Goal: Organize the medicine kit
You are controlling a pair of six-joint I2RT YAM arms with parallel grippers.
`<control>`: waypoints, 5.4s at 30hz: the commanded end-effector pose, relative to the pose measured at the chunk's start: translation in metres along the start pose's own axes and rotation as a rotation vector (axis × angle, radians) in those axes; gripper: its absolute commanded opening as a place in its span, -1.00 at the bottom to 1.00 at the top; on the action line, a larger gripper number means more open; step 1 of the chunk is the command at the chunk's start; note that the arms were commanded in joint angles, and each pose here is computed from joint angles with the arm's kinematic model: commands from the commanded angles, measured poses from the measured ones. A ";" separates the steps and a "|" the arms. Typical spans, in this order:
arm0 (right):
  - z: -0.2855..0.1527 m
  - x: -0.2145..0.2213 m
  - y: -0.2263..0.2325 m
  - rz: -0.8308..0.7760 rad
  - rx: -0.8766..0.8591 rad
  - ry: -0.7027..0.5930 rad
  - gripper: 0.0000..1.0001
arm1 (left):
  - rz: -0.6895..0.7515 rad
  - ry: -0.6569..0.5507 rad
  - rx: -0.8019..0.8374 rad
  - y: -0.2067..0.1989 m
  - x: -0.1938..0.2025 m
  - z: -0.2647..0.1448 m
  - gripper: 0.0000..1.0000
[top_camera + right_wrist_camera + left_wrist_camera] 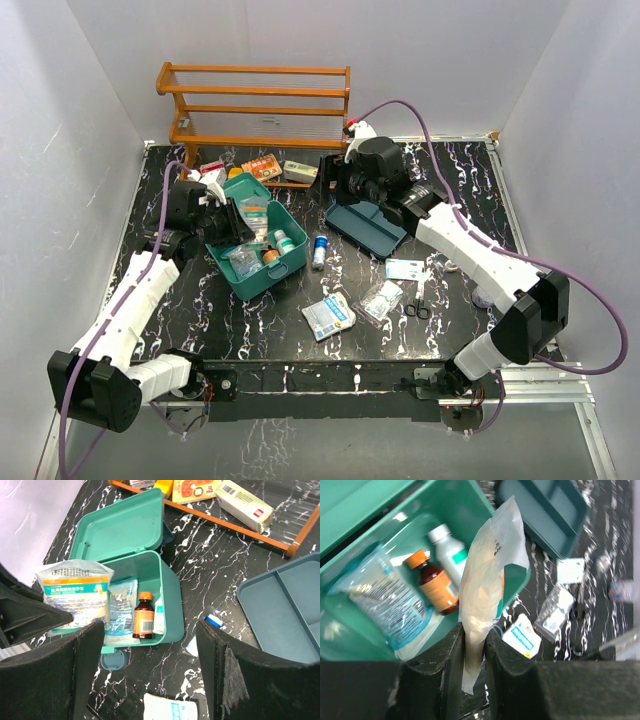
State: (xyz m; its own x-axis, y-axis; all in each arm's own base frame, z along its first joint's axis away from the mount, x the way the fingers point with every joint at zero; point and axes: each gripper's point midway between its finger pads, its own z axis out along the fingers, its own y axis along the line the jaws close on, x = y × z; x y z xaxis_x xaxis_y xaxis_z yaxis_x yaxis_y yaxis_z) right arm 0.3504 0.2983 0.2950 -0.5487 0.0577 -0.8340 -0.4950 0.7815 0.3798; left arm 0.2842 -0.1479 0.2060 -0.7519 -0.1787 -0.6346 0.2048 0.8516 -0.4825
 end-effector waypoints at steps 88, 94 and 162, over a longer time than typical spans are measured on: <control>0.020 0.138 -0.067 0.267 0.235 0.215 0.22 | -0.283 0.163 -0.632 0.098 0.050 0.067 -0.26; 0.006 0.144 -0.075 0.263 0.285 0.223 0.31 | -0.248 0.080 -0.540 0.070 0.010 0.053 -0.15; -0.041 0.184 0.008 0.681 0.021 0.636 -1.00 | 0.577 -0.255 0.510 -0.108 0.009 -0.031 0.40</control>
State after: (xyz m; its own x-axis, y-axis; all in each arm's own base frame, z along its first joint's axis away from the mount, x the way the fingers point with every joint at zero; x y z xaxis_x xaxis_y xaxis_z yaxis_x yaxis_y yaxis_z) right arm 0.1993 0.2853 0.1188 -0.9983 -0.0032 -0.0587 -0.0408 0.7563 0.6530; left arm 0.2507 -0.2122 0.2568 -0.4101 0.0490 -0.9107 0.7279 0.6192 -0.2944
